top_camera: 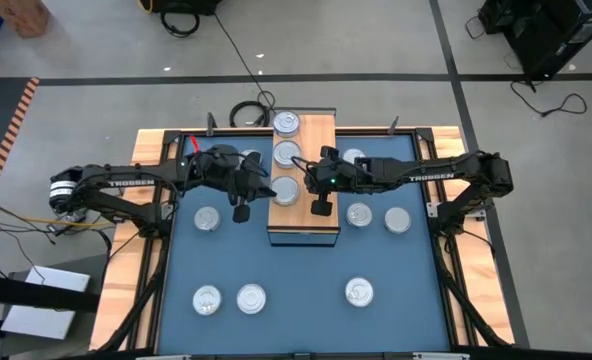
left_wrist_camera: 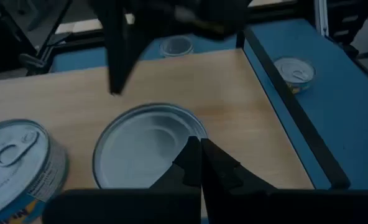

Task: Stack canned seafood by type on shelf
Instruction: Put the blue tuna can on the shelf

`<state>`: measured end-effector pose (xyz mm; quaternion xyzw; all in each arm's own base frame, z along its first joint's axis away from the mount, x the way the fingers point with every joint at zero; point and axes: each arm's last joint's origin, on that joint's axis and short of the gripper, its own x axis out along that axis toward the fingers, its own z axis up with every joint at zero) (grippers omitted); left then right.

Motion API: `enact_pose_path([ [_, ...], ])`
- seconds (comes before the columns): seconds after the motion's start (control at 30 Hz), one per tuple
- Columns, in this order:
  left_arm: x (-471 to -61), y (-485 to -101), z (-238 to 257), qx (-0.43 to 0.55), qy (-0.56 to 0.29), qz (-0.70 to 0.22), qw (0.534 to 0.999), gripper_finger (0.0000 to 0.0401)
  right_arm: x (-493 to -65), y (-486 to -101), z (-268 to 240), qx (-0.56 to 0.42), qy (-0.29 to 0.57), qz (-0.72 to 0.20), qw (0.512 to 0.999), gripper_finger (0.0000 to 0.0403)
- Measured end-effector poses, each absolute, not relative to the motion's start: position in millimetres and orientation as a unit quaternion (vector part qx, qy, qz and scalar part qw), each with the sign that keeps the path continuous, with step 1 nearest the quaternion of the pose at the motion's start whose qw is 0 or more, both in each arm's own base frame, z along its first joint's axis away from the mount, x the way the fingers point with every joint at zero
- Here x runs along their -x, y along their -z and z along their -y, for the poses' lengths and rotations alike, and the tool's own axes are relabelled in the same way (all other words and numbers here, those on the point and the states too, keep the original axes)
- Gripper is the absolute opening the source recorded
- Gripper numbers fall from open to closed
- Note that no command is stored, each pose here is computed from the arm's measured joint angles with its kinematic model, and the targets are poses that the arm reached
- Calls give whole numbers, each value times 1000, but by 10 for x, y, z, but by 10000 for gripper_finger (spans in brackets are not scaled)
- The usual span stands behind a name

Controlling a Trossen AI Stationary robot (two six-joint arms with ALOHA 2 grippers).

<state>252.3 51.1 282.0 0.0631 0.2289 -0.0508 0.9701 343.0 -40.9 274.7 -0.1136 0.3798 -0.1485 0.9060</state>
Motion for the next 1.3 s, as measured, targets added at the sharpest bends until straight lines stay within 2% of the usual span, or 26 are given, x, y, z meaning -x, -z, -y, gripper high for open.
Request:
enact_pose_path([
  [0.23, -2551, -2881, -520, -73, 47, -197, 977, 1, -3247, -2669, 392, 100, 157, -350, 918, 0],
  [0.57, -2521, -2760, -498, -52, 37, -59, 996, 1, -2721, -2807, 327, 83, 177, -273, 942, 0],
  [0.83, -2375, -2750, -473, -50, 18, -54, 997, 1, -2394, -2826, 165, 70, 200, -241, 947, 2],
  [1.1, -2331, -2782, -464, -60, 18, -53, 997, 1, -2345, -2785, -60, 69, 215, -250, 941, 3],
  [1.3, -2304, -2889, -548, -53, -87, -12, 995, 1, -2368, -2748, -151, 57, 204, -252, 944, 2],
])
